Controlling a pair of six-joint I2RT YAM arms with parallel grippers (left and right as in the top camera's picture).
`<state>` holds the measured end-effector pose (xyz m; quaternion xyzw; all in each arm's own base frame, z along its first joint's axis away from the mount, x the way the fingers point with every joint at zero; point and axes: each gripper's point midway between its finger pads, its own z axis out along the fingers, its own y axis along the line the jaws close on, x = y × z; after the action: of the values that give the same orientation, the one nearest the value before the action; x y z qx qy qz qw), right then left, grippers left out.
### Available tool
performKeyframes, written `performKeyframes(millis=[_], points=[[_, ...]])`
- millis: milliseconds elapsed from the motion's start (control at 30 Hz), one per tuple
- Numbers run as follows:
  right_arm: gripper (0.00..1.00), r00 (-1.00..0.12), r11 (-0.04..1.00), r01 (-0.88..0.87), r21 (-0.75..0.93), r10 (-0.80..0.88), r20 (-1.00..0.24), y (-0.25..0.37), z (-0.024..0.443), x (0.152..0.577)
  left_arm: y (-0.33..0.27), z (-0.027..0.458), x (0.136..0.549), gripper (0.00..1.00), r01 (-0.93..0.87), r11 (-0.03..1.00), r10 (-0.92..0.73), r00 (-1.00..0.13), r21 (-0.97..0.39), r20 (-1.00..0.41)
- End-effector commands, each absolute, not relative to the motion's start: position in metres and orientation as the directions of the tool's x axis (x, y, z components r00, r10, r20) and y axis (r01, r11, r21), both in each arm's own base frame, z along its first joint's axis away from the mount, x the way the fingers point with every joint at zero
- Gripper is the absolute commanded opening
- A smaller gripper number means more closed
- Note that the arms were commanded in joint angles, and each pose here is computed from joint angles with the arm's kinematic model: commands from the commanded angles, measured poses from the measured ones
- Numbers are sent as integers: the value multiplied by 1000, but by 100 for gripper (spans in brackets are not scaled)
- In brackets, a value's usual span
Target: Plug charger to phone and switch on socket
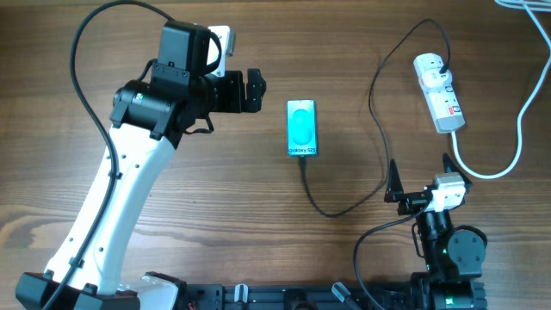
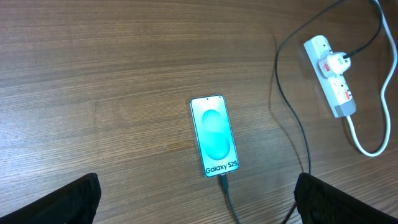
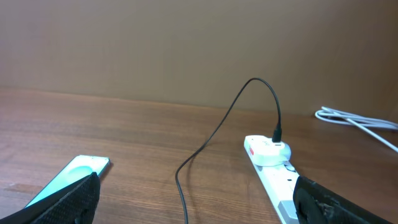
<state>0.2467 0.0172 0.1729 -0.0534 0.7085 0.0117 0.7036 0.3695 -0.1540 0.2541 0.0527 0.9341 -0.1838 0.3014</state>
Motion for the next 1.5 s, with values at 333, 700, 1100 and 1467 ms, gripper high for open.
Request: performKeyframes(millis=[333,700,1100,1467], points=[[100,2,997,-73,-26,-26,-1000,14,175,246,-151,254,371,100,212,930,-6,-808,-300,-589],[100,2,997,-73,-19,-19,-1000,14,175,246,-151,254,371,100,212,930,-6,-808,-300,-589],[100,4,996,-85,-19,-18,-1000,16,175,246,-151,254,371,100,212,930,-6,-808,-300,-589],[100,3,996,-85,-19,-19,-1000,16,175,246,-151,254,371,100,212,930,-6,-808,-300,-589]])
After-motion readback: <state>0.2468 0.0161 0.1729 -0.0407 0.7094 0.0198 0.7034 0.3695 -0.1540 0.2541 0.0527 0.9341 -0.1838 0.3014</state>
